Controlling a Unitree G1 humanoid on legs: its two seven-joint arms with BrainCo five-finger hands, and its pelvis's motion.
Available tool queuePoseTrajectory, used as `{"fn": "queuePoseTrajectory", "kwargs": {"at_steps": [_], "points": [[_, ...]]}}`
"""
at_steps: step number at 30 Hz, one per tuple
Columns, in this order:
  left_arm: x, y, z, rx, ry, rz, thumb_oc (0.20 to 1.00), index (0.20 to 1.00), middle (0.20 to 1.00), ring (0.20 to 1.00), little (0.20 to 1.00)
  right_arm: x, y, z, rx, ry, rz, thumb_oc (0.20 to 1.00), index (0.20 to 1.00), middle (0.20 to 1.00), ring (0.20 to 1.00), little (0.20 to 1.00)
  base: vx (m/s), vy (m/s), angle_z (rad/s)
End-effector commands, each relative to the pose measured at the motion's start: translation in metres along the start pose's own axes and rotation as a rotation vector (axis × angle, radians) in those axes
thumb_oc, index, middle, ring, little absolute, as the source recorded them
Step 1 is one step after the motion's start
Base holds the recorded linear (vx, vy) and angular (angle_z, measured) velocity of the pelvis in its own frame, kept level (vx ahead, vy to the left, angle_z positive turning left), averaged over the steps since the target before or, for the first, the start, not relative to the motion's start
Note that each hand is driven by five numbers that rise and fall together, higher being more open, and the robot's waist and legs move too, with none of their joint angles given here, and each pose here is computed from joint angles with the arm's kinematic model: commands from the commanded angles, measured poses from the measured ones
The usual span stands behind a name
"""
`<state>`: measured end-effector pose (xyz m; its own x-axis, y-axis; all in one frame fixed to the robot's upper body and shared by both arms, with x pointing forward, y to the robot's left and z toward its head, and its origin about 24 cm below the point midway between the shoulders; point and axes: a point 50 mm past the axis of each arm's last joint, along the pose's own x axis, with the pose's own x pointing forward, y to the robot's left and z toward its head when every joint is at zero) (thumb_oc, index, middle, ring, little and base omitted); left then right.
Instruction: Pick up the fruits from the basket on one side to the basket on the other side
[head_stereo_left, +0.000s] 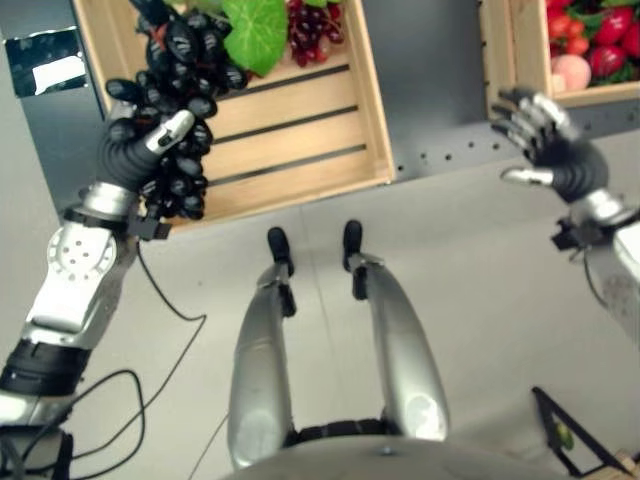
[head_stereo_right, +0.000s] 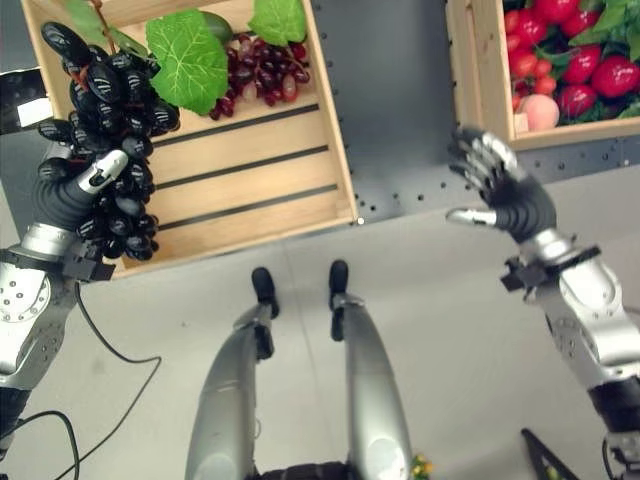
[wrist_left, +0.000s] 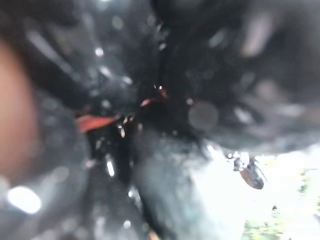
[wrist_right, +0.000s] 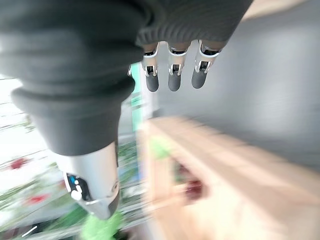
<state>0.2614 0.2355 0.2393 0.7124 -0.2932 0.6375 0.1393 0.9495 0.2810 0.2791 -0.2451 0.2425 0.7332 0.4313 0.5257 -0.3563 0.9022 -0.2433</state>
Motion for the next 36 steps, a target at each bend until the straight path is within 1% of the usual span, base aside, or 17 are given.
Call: {"fn": "queuePoseTrajectory", "kwargs": {"at_steps": [1,5,7,14,15,18,21,26,28,30,31,32,36], "points": [[0.004,-0.007,0.028,-0.066,-0.197,-0.022,0.2,0.2,0.2,0.2,0.2,0.002,0.013,0.001,0.068,-0.046,0.05,1.0,1.0,1.0,1.0,1.0,0.12,0.007,0.2],[0.006,-0.016,0.028,-0.112,-0.207,-0.082,0.2,0.2,0.2,0.2,0.2,0.005,0.023,-0.007,0.111,0.004,0.125,1.0,1.0,1.0,1.0,1.0,0.14,0.011,0.17],[0.006,-0.016,0.029,-0.104,-0.203,-0.103,0.2,0.2,0.2,0.2,0.2,0.005,0.026,-0.01,0.107,0.03,0.144,1.0,1.0,1.0,1.0,1.0,0.14,0.035,0.13],[0.002,-0.021,0.02,-0.128,-0.139,-0.175,0.2,0.2,0.2,0.2,0.2,-0.002,0.035,-0.023,0.174,0.108,0.206,1.0,1.0,1.0,1.0,1.0,0.11,0.038,0.08],[0.0,-0.023,0.016,-0.149,-0.113,-0.196,0.2,0.2,0.2,0.2,0.2,-0.004,0.039,-0.026,0.177,0.146,0.246,1.0,1.0,1.0,1.0,1.0,0.11,0.026,0.13],[-0.002,-0.027,0.014,-0.162,-0.095,-0.232,0.2,0.2,0.2,0.2,0.2,-0.005,0.042,-0.026,0.162,0.183,0.295,1.0,1.0,1.0,1.0,1.0,0.1,0.001,0.06],[-0.002,-0.033,0.01,-0.174,-0.078,-0.259,0.2,0.2,0.2,0.2,0.2,-0.007,0.049,-0.033,0.192,0.216,0.333,1.0,1.0,1.0,1.0,1.0,0.12,-0.009,0.02],[-0.001,-0.043,0.004,-0.163,-0.039,-0.328,0.2,0.2,0.2,0.2,0.2,-0.005,0.073,-0.038,0.254,0.276,0.482,1.0,1.0,1.0,1.0,1.0,0.11,-0.013,-0.01],[-0.001,-0.044,0.003,-0.147,-0.031,-0.34,0.2,0.2,0.2,0.2,0.2,-0.005,0.079,-0.039,0.274,0.286,0.513,1.0,1.0,1.0,1.0,1.0,0.09,-0.008,-0.02],[-0.001,-0.051,-0.001,-0.168,-0.007,-0.379,0.2,0.2,0.2,0.2,0.2,-0.005,0.093,-0.039,0.31,0.296,0.59,1.0,1.0,1.0,1.0,1.0,0.1,-0.008,0.0],[-0.001,-0.051,-0.001,-0.168,-0.007,-0.379,0.2,0.2,0.2,0.2,0.2,-0.004,0.093,-0.039,0.31,0.296,0.591,1.0,1.0,1.0,1.0,1.0,0.11,-0.021,-0.02],[0.0,-0.056,-0.005,-0.176,0.014,-0.413,0.2,0.2,0.2,0.2,0.2,-0.001,0.103,-0.039,0.32,0.295,0.637,1.0,1.0,1.0,1.0,1.0,0.05,-0.013,-0.02],[0.005,-0.065,-0.007,-0.176,0.023,-0.463,0.2,0.2,0.2,0.2,0.2,0.007,0.117,-0.04,0.355,0.264,0.665,1.0,1.0,1.0,1.0,1.0,0.04,-0.015,-0.07]]}}
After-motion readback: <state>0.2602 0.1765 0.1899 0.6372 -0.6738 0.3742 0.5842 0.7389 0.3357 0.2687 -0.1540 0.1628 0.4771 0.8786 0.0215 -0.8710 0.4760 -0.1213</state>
